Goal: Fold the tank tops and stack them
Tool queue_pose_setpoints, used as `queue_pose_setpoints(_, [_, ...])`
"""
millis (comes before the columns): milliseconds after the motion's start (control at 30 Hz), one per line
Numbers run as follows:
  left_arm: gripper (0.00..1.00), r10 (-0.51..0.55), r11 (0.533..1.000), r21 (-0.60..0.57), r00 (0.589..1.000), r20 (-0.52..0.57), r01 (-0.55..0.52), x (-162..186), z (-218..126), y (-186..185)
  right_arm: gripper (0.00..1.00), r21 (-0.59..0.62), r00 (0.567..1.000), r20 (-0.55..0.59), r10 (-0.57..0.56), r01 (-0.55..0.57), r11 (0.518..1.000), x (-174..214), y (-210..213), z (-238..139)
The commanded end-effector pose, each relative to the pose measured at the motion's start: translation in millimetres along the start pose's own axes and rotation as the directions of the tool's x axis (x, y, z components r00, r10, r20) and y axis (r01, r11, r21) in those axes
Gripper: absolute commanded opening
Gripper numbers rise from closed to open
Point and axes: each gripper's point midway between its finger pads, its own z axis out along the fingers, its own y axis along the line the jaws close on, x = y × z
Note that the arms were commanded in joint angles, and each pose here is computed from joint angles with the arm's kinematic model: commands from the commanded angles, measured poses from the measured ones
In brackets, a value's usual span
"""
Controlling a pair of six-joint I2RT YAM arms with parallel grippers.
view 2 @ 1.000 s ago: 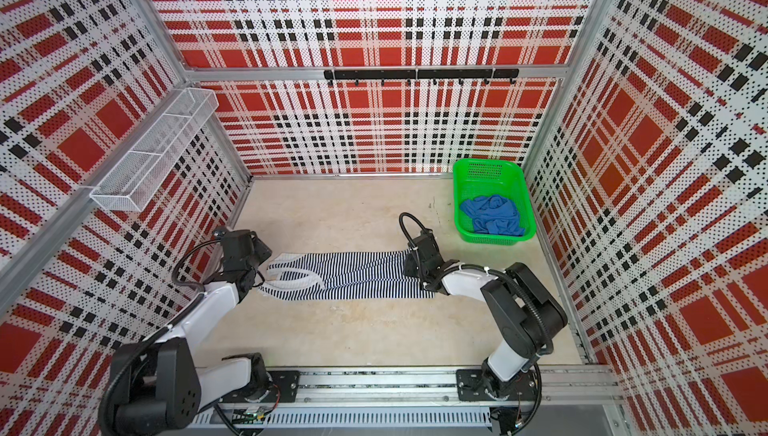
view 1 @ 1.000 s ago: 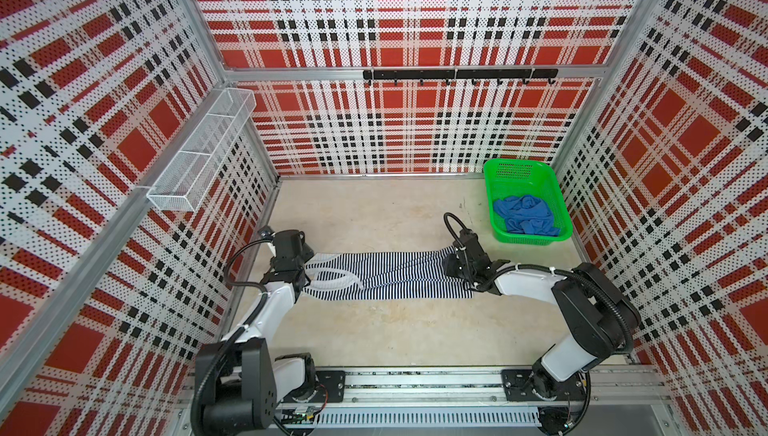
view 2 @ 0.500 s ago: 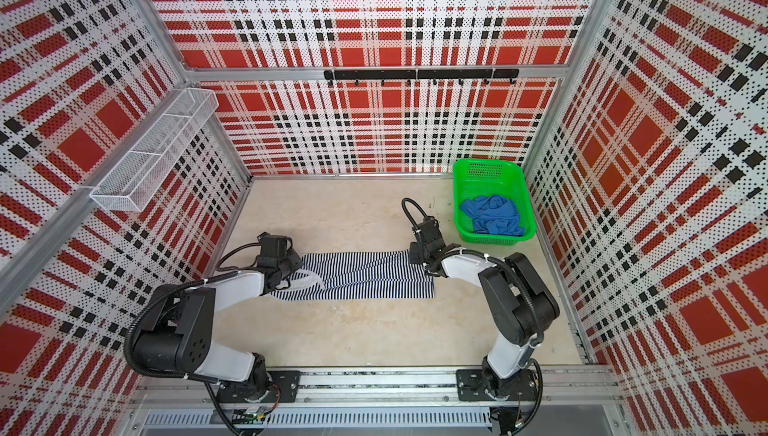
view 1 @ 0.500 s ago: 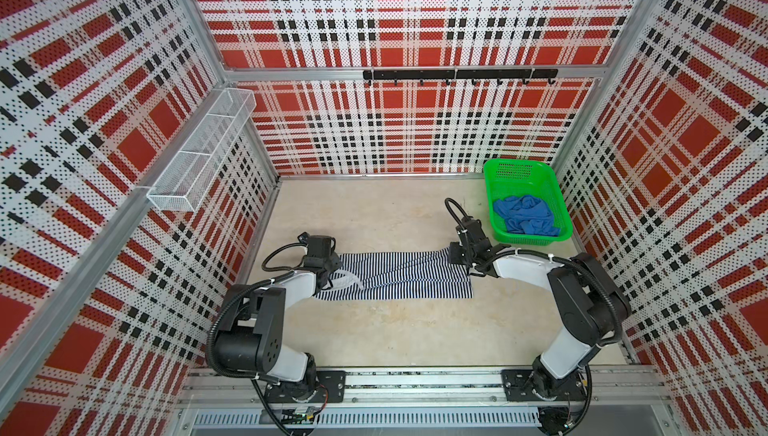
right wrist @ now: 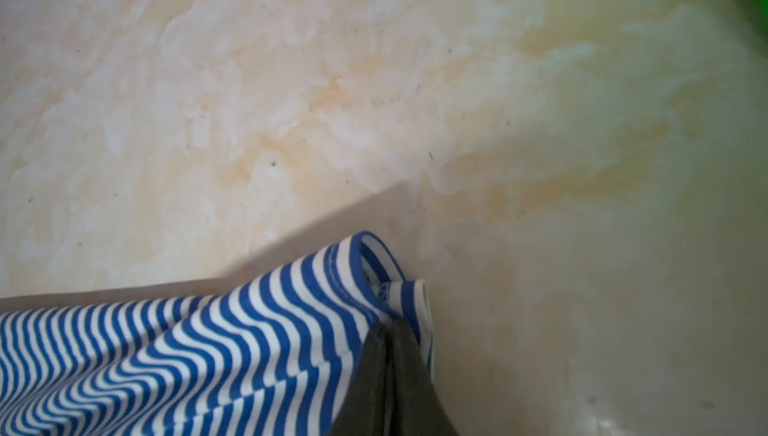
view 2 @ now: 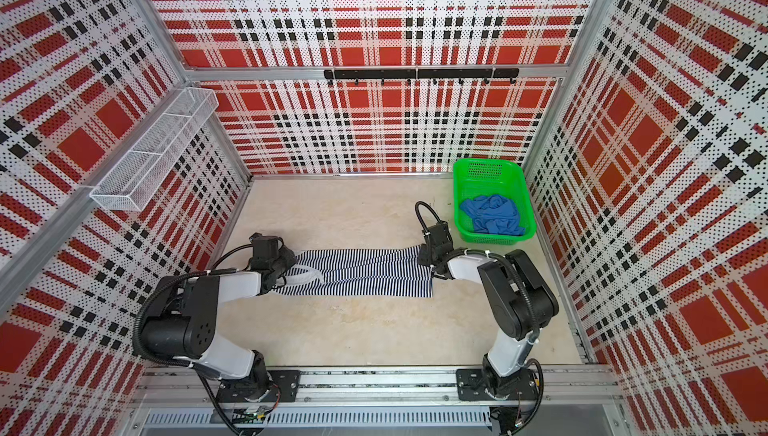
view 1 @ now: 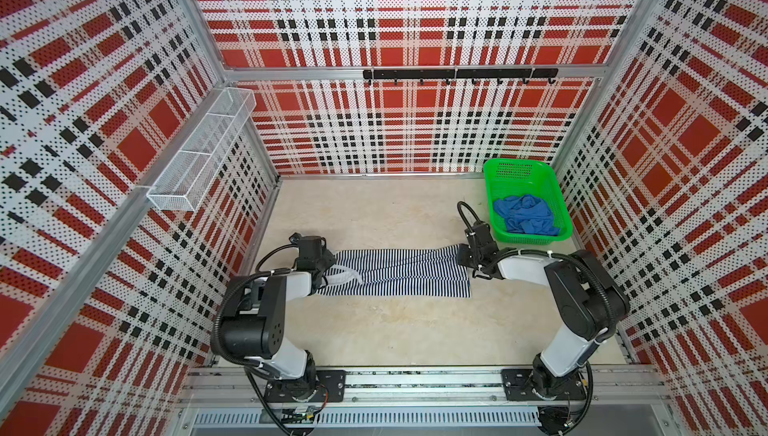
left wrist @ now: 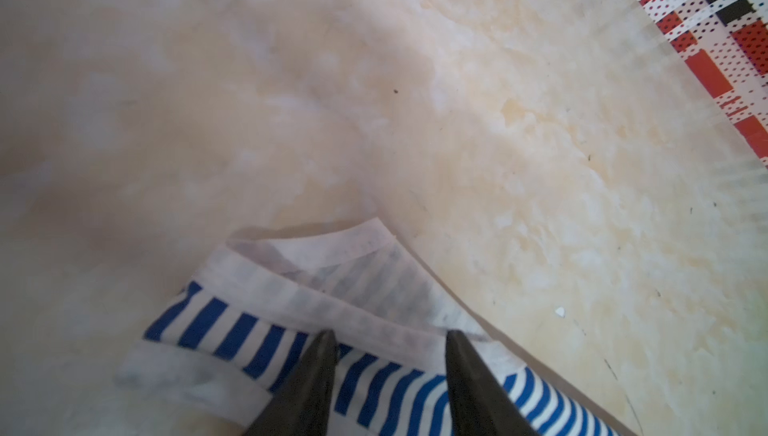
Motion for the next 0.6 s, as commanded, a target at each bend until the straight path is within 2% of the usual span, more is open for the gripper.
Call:
queue_pose_setpoints(0, [0.48,0.031,0.999,-0.017,0.998,-0.055,-0.032,7.6,16.2,-3.2,0.12,0.086,0.993,-0.115,-0.012,0.022,0.996,36.4,-23.2,-15.0])
queue_pose_setpoints(67, [0.48,0.069,0.997,0.022,0.995,-0.073,-0.068,6.5,27.9,-26.1,0.14,0.054,0.991,-0.079,-0.105,0.110,0.992,29.2,-8.1,-30.8])
queue_pose_setpoints(133, [0.48,0.123,0.992,0.050,0.988,-0.094,-0.119,7.6,41.4,-51.1,0.20,0.017,0.981,0.022,-0.191,0.190,0.982,12.1,11.1,-52.5])
queue_pose_setpoints(167, [0.49,0.156,0.987,0.061,0.983,-0.096,-0.151,5.4,49.2,-64.2,0.31,0.007,0.975,0.087,-0.205,0.205,0.979,0.7,18.4,-63.9])
queue_pose_setpoints(233, [0.50,0.191,0.977,0.110,0.977,-0.096,-0.181,3.0,63.1,-90.4,0.62,-0.035,0.956,0.184,-0.230,0.240,0.970,-15.3,27.6,-77.0])
queue_pose_setpoints(267, [0.51,0.204,0.973,0.132,0.974,-0.097,-0.190,0.6,69.1,-101.1,0.67,-0.059,0.952,0.197,-0.233,0.249,0.967,-20.4,31.4,-77.8])
queue_pose_setpoints(333, [0.55,0.217,0.967,0.153,0.972,-0.087,-0.202,-10.3,74.7,-118.1,0.65,-0.110,0.957,0.134,-0.257,0.272,0.956,-18.5,42.5,-68.0])
queue_pose_setpoints(400, [0.59,0.231,0.963,0.160,0.970,-0.077,-0.217,-21.8,71.7,-128.4,0.56,-0.152,0.948,0.040,-0.315,0.318,0.936,-8.0,56.4,-53.2])
queue_pose_setpoints(500, [0.64,0.267,0.957,0.132,0.961,-0.072,-0.257,-32.8,58.3,-128.7,0.28,-0.170,0.931,-0.037,-0.364,0.353,0.920,5.0,67.7,-35.5])
queue_pose_setpoints(567, [0.64,0.280,0.956,0.110,0.957,-0.079,-0.271,-31.3,49.4,-120.6,0.15,-0.195,0.926,-0.065,-0.372,0.354,0.915,11.8,71.9,-28.1])
